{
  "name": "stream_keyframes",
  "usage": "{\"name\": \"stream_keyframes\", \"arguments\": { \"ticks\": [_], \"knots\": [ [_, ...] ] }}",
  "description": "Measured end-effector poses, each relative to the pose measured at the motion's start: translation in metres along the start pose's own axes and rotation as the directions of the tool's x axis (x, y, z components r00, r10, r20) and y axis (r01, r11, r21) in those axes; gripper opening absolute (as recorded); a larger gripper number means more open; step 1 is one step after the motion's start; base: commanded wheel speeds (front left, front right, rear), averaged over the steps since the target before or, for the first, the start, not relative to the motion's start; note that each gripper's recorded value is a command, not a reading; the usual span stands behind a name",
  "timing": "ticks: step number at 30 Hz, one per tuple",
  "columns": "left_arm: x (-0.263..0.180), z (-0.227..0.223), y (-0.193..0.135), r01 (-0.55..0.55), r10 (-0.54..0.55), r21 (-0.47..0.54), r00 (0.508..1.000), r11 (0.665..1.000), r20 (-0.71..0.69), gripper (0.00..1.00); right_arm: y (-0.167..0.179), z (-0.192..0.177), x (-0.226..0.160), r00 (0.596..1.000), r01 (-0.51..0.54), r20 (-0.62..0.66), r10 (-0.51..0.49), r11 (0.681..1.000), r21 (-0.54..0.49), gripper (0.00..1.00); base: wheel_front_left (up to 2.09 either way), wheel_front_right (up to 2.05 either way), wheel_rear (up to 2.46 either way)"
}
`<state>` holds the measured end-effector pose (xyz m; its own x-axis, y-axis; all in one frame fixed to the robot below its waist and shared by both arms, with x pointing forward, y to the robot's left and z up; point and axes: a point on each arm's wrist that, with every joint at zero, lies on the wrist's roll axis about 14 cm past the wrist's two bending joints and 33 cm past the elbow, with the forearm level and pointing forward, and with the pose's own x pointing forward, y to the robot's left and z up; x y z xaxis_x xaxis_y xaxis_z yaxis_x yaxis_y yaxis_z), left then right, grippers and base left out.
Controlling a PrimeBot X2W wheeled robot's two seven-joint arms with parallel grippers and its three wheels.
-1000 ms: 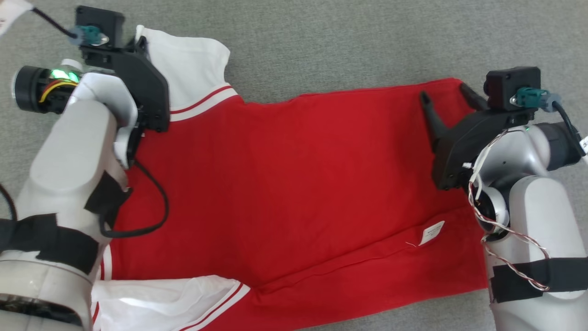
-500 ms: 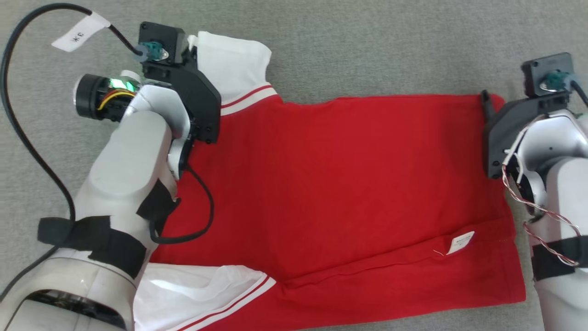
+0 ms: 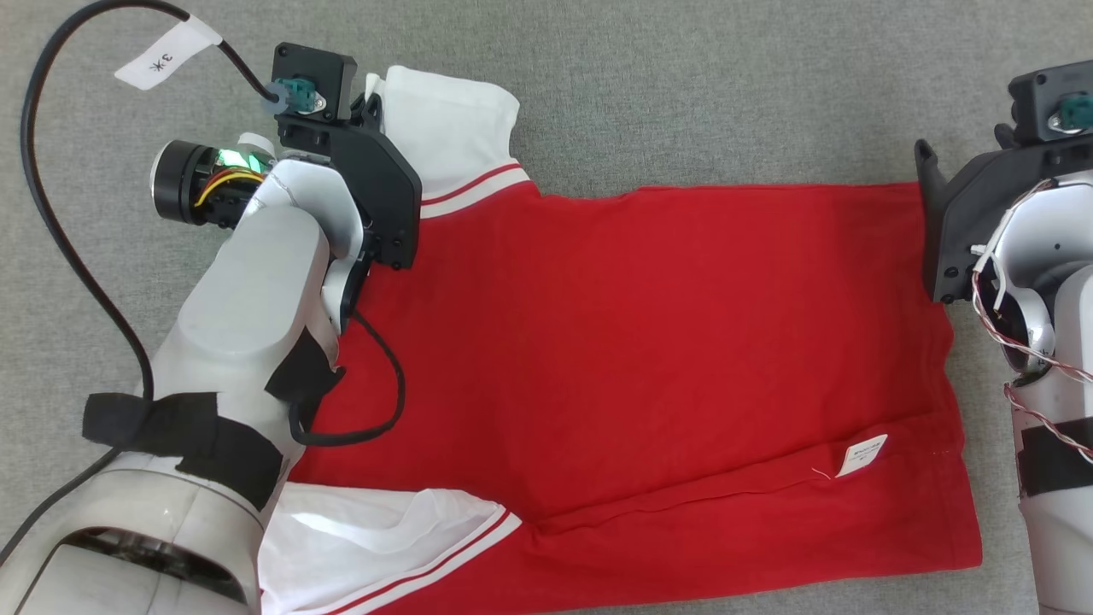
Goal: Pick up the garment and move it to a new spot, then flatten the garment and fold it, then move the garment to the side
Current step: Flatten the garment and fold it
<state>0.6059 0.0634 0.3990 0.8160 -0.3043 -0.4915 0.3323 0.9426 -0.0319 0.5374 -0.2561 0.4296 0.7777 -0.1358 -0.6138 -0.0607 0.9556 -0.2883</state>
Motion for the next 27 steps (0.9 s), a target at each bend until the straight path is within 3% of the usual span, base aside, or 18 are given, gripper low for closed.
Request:
{"name": "stream_keyframes", "arguments": {
  "ticks": [3,8,12,18,20,21,24,25,27],
  "knots": [
    [-0.002,0.002,0.001,-0.004,0.004,0.001,1.000,1.000,0.004,0.00,0.002,-0.003,-0.007,1.000,-0.015,-0.015,0.015,1.000,0.006,1.00,0.00,0.00,0.00],
    [-0.002,0.006,-0.001,-0.002,0.002,0.007,1.000,1.000,0.014,0.00,-0.004,-0.035,-0.018,0.990,-0.018,-0.144,0.012,0.999,-0.038,1.00,0.00,0.00,0.00],
    [0.000,0.002,-0.002,0.004,-0.004,0.003,1.000,1.000,0.009,0.00,-0.010,-0.035,-0.018,0.990,-0.002,-0.144,-0.004,0.999,-0.039,1.00,0.00,0.00,0.00],
    [0.004,0.001,0.002,0.001,-0.001,0.000,1.000,1.000,0.012,0.00,0.007,-0.043,-0.007,0.983,-0.049,-0.177,0.042,0.998,-0.034,1.00,0.00,0.00,0.00],
    [0.005,-0.002,0.004,-0.003,0.003,-0.002,1.000,1.000,0.008,0.00,0.012,-0.042,-0.003,0.982,-0.064,-0.183,0.056,0.997,-0.036,0.79,0.00,0.00,0.00],
    [0.005,-0.003,0.005,-0.005,0.005,-0.002,1.000,1.000,0.006,0.00,0.014,-0.043,-0.001,0.980,-0.070,-0.191,0.061,0.997,-0.038,0.49,0.00,0.00,0.00],
    [0.003,-0.004,0.007,-0.007,0.007,-0.007,1.000,1.000,0.009,0.00,0.020,-0.044,0.001,0.977,-0.084,-0.200,0.074,0.996,-0.040,0.20,0.00,0.00,0.00],
    [0.002,-0.003,0.008,-0.007,0.007,-0.006,1.000,1.000,0.015,0.00,0.020,-0.044,0.001,0.977,-0.085,-0.200,0.075,0.995,-0.043,0.05,0.00,0.00,0.00],
    [0.001,0.003,0.008,-0.007,0.007,-0.004,0.999,1.000,0.046,0.00,0.019,-0.042,0.001,0.979,-0.083,-0.193,0.073,0.996,-0.045,0.00,0.00,0.00,0.00]
  ]
}}
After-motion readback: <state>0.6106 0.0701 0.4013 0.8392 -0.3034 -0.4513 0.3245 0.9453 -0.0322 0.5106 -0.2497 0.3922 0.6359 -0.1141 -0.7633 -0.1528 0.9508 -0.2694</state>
